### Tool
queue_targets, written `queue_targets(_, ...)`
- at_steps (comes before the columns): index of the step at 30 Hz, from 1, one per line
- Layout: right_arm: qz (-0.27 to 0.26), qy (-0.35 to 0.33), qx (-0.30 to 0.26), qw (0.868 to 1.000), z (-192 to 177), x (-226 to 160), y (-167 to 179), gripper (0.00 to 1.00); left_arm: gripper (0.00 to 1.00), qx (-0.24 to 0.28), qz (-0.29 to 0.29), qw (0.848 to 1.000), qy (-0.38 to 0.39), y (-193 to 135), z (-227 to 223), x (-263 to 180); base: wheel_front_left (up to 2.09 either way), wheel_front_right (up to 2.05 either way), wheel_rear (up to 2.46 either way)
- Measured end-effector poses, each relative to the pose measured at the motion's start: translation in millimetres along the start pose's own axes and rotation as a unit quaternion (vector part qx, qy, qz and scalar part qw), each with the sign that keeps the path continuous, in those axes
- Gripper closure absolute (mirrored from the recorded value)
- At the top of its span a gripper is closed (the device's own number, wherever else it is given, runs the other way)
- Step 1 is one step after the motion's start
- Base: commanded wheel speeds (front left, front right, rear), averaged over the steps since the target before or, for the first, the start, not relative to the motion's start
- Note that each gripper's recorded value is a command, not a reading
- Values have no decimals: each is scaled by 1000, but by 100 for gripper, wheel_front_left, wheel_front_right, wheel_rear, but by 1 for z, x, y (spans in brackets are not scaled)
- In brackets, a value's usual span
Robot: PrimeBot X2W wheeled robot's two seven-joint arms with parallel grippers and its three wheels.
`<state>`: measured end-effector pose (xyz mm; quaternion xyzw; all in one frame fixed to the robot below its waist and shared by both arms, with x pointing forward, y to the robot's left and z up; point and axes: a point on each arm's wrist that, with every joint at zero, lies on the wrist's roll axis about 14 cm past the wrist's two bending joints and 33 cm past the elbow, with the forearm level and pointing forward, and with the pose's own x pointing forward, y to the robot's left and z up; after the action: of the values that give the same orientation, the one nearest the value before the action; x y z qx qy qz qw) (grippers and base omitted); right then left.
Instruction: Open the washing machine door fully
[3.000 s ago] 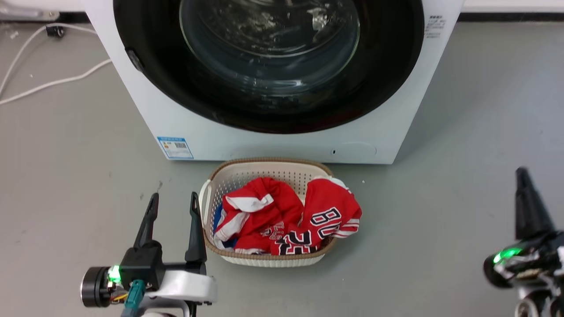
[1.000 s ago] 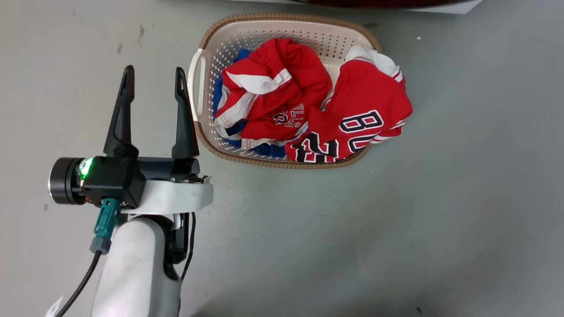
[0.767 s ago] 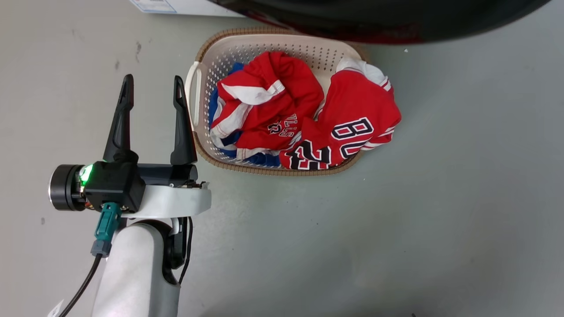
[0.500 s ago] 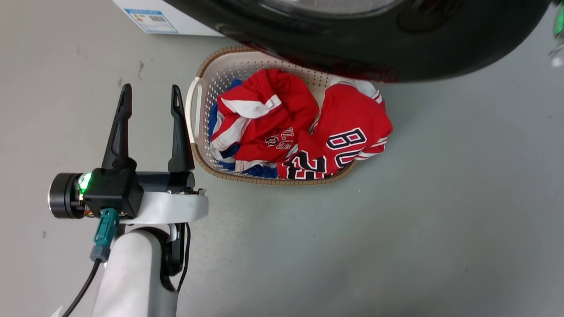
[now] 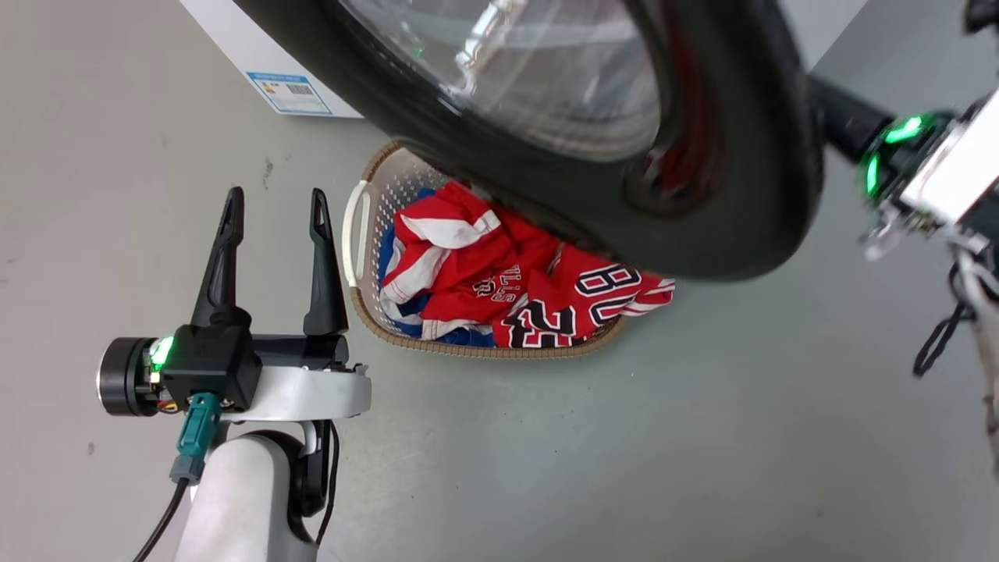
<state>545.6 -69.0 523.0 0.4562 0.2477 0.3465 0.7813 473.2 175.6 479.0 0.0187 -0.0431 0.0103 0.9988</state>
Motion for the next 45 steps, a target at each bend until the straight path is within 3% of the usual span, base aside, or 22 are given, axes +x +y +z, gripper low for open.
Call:
queue_targets(15, 44, 52, 50, 996, -81, -18, 40, 100, 0, -1, 8, 1000, -14, 6, 24, -24, 0, 0, 0)
queue_targets(30, 82, 132, 101, 983, -167, -13, 80, 100, 0, 4, 17, 999, -28, 13, 43, -45, 0, 0, 0)
queue_targets(45, 91, 160, 116, 976, -205, -16, 101, 100, 0, 6, 32, 999, -35, 22, 54, -66, 0, 0, 0)
